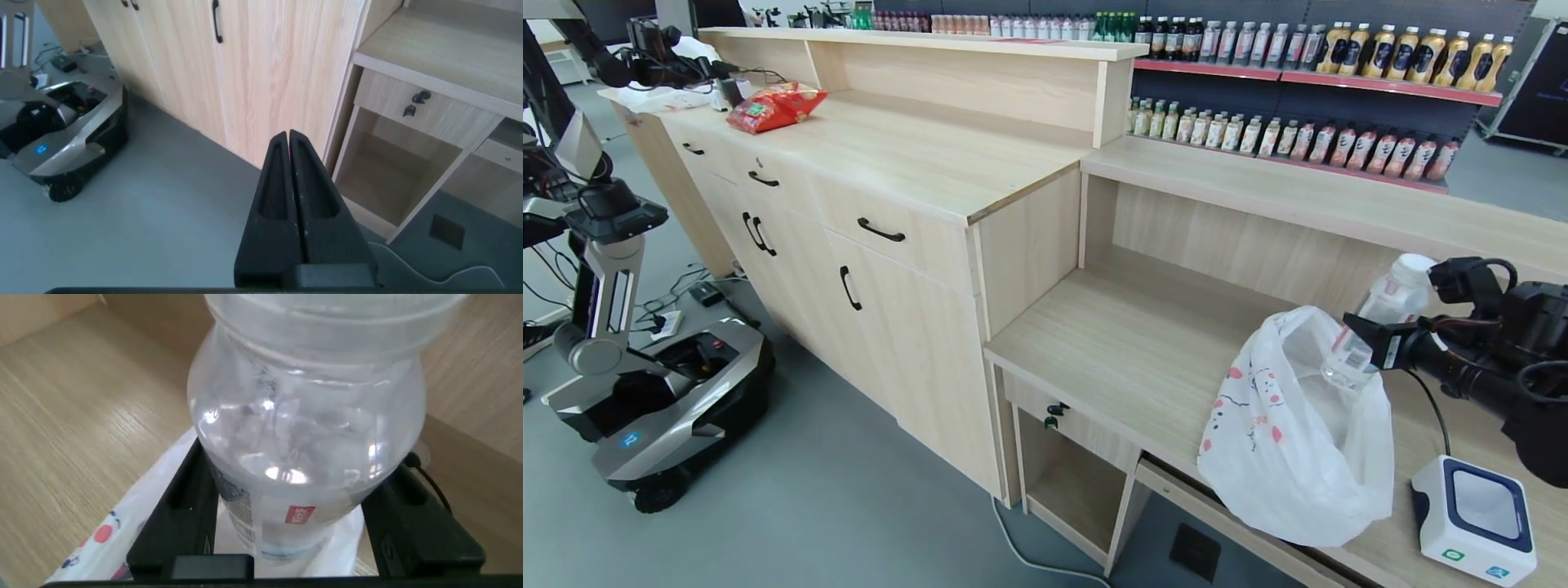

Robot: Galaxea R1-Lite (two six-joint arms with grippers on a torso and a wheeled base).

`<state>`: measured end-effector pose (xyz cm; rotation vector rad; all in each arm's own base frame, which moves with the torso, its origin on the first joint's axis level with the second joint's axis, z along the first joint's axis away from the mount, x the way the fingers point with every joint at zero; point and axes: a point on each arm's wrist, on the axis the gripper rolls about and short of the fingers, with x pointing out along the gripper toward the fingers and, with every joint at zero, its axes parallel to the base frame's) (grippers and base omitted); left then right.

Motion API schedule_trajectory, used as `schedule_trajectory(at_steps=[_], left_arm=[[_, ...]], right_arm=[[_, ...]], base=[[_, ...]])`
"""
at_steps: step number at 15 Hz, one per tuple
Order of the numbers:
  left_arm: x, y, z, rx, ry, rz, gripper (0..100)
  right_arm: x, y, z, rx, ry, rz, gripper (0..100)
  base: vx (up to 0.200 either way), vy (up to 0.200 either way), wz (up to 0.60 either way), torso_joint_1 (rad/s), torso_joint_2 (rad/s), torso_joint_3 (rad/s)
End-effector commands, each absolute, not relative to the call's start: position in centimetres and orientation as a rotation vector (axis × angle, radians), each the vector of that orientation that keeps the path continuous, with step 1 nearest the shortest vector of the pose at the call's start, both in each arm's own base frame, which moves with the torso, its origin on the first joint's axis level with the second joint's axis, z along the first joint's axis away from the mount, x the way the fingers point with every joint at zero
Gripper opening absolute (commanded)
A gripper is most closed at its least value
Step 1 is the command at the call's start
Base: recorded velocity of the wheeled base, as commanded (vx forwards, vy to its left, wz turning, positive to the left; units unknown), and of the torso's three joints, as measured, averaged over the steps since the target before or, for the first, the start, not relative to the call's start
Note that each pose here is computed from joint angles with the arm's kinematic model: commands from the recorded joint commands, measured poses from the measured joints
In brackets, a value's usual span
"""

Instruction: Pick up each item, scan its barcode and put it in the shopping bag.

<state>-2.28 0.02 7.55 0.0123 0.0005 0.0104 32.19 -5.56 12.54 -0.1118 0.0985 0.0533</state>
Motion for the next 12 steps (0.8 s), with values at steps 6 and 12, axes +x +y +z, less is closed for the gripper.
schedule_trajectory(at_steps=[6, 12], left_arm=[[-2.3, 0.0, 7.5, 0.012, 0.000, 0.011, 0], [-2.3, 0.0, 7.5, 0.012, 0.000, 0.011, 0]], right_arm=[[35.2, -5.0, 7.8, -0.124, 0.140, 0.089, 0], [36.1, -4.3, 5.5, -0.121, 0.164, 0.117, 0]], base=[[0.000, 0.000, 0.00, 0.000, 0.00, 0.000], [0.000, 0.000, 0.00, 0.000, 0.00, 0.000]])
